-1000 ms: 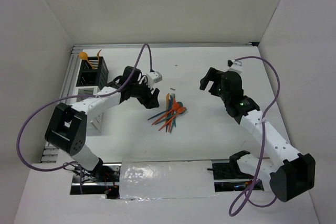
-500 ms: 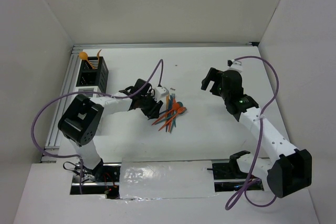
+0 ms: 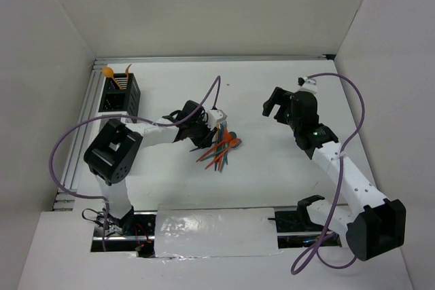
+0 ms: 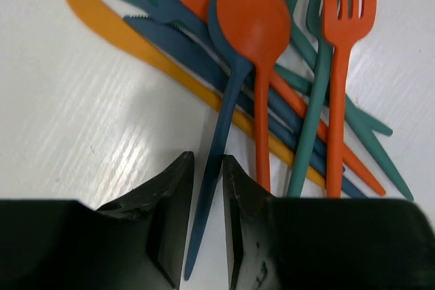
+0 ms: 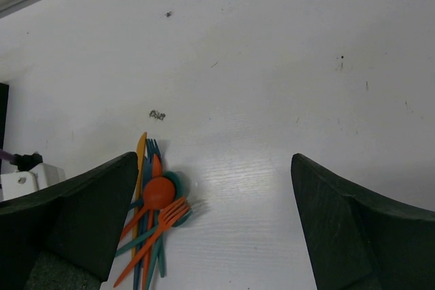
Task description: Sort the eating utensils into containers
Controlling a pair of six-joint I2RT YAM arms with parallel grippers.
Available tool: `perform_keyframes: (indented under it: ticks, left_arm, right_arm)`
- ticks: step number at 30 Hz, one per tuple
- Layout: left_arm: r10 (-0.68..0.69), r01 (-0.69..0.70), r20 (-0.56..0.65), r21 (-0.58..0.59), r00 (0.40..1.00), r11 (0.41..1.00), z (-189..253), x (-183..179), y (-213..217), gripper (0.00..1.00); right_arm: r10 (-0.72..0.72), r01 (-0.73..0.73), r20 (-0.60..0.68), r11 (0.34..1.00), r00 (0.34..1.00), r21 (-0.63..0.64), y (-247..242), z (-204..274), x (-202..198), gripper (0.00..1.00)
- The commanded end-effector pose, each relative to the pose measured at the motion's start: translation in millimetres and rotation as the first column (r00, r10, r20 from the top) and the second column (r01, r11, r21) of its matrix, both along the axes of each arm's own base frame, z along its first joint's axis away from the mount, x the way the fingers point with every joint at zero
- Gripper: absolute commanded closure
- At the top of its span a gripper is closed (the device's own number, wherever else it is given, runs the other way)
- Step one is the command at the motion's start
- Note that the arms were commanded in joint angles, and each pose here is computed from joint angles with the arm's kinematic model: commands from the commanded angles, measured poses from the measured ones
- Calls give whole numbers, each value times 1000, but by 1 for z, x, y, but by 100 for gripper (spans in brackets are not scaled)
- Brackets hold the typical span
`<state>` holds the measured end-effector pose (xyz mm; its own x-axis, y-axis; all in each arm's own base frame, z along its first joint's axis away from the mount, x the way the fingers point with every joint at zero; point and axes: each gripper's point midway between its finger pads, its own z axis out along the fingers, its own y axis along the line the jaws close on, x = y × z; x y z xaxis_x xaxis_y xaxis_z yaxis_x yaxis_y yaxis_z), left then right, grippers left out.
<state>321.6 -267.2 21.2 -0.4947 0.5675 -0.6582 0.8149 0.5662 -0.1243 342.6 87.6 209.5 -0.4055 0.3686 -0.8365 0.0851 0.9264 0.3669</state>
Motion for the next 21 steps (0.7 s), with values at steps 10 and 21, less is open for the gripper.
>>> perform_keyframes:
  ticks: [10, 21]
  left_arm:
    - [45, -15, -145, 201, 988, 979, -54, -15, 3, 75]
    - [234, -234, 5, -55, 972, 971, 58, 45, 25, 100]
  right_arm:
    - [17, -20, 60, 998, 998, 56, 5, 15, 0, 0]
    - [44, -47, 49, 997, 998, 67, 11, 14, 0, 0]
